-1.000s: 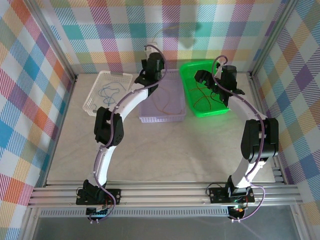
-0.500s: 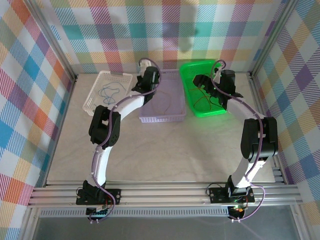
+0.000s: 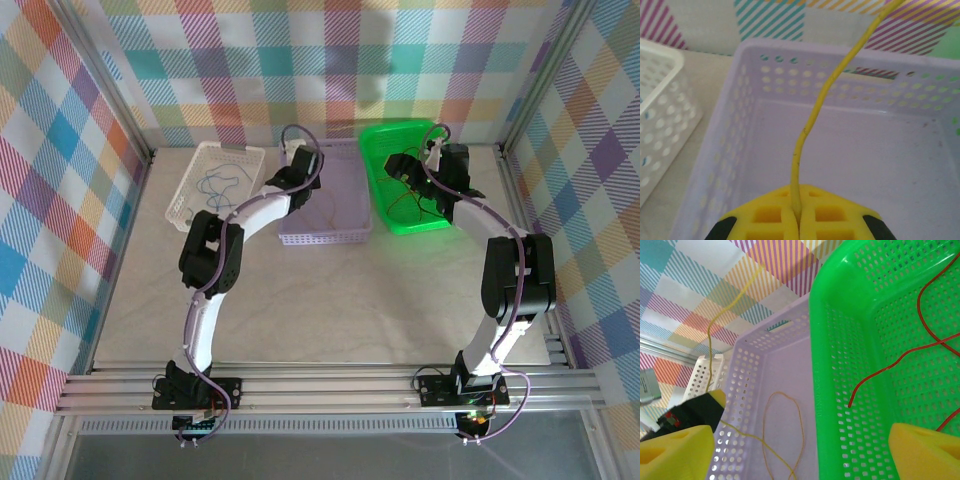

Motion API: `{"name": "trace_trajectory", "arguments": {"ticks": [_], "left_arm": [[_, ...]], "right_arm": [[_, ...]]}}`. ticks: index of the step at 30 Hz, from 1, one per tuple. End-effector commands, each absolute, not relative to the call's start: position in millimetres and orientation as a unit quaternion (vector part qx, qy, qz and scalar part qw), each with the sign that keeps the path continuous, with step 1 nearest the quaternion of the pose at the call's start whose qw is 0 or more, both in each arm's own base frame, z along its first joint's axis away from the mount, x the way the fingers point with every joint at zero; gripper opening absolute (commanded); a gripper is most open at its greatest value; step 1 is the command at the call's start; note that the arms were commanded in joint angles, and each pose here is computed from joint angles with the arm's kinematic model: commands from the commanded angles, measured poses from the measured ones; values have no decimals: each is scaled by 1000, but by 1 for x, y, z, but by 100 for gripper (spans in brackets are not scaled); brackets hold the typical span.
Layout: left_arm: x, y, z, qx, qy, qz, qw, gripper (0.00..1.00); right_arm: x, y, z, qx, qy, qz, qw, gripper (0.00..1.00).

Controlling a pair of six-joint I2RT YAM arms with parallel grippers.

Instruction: Untangle the cables

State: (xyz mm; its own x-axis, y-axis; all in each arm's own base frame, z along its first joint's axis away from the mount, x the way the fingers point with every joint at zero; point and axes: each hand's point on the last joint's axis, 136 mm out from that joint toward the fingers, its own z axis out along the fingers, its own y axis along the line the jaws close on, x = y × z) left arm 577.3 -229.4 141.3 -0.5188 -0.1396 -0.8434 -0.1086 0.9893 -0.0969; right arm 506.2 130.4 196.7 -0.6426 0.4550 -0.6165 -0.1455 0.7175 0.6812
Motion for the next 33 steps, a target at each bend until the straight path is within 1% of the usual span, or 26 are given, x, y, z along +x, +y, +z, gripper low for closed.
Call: {"name": "trace_trajectory", "arguments": {"ticks": [1, 17, 24, 28, 32, 33], "left_arm": [[570, -233, 103, -50, 909, -2, 414, 0], [560, -223, 39, -50, 948, 49, 309, 0], [557, -224, 17, -47, 960, 45, 271, 0], [557, -218, 11, -53, 963, 48, 259, 0], [558, -215, 17, -55, 963, 45, 260, 0], [558, -214, 20, -55, 962, 46, 262, 4]], "right_arm": [[505, 136, 194, 82, 831, 371, 405, 90], [503, 144, 186, 71, 841, 381, 378, 90], [504, 145, 175, 76, 852, 377, 357, 90], [506, 144, 171, 80, 857, 370, 349, 90], [508, 141, 170, 84, 862, 357, 351, 90], [508, 140, 170, 84, 862, 355, 352, 89]]}}
